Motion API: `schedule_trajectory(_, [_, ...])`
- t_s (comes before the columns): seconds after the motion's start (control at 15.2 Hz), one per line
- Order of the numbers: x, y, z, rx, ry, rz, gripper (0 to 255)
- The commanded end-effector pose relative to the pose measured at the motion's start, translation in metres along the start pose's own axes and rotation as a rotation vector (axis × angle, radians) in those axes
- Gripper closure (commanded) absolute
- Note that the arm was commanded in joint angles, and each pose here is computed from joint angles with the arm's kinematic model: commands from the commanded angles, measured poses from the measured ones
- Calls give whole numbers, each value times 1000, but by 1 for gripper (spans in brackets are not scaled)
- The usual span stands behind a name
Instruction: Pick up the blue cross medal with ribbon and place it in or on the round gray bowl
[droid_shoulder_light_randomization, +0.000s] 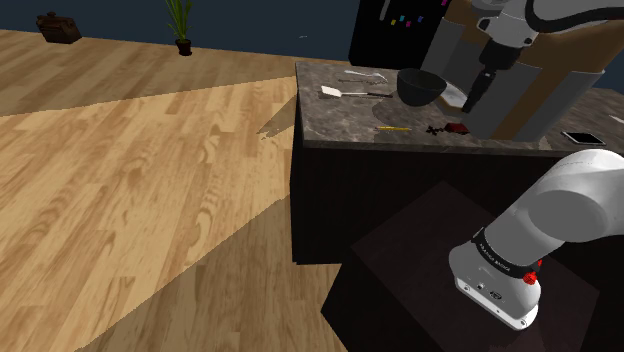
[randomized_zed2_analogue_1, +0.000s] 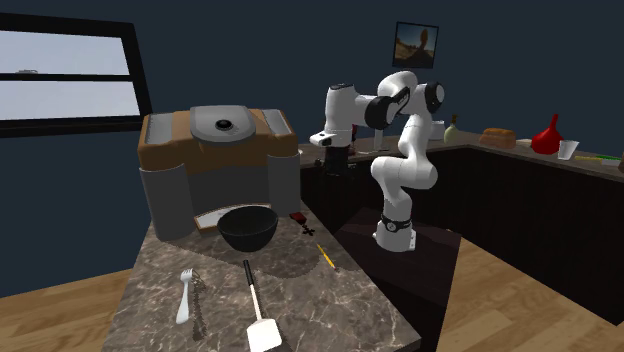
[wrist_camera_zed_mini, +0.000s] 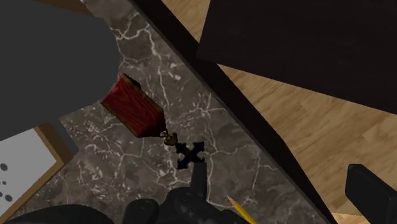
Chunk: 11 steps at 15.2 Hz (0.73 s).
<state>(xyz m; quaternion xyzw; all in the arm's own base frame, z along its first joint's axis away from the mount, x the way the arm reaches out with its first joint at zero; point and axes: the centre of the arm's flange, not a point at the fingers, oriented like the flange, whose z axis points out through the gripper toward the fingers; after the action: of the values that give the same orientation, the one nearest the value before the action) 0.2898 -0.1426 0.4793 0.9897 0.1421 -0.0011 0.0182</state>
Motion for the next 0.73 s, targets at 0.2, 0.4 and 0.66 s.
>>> schedule_trajectory(0.2, [-2, 50, 42, -13, 20, -117, 0])
schedule_trajectory(0.4, [0, 79, 67, -19, 31, -184, 0])
schedule_trajectory(0.66, [6, 116, 98, -27, 45, -267, 0])
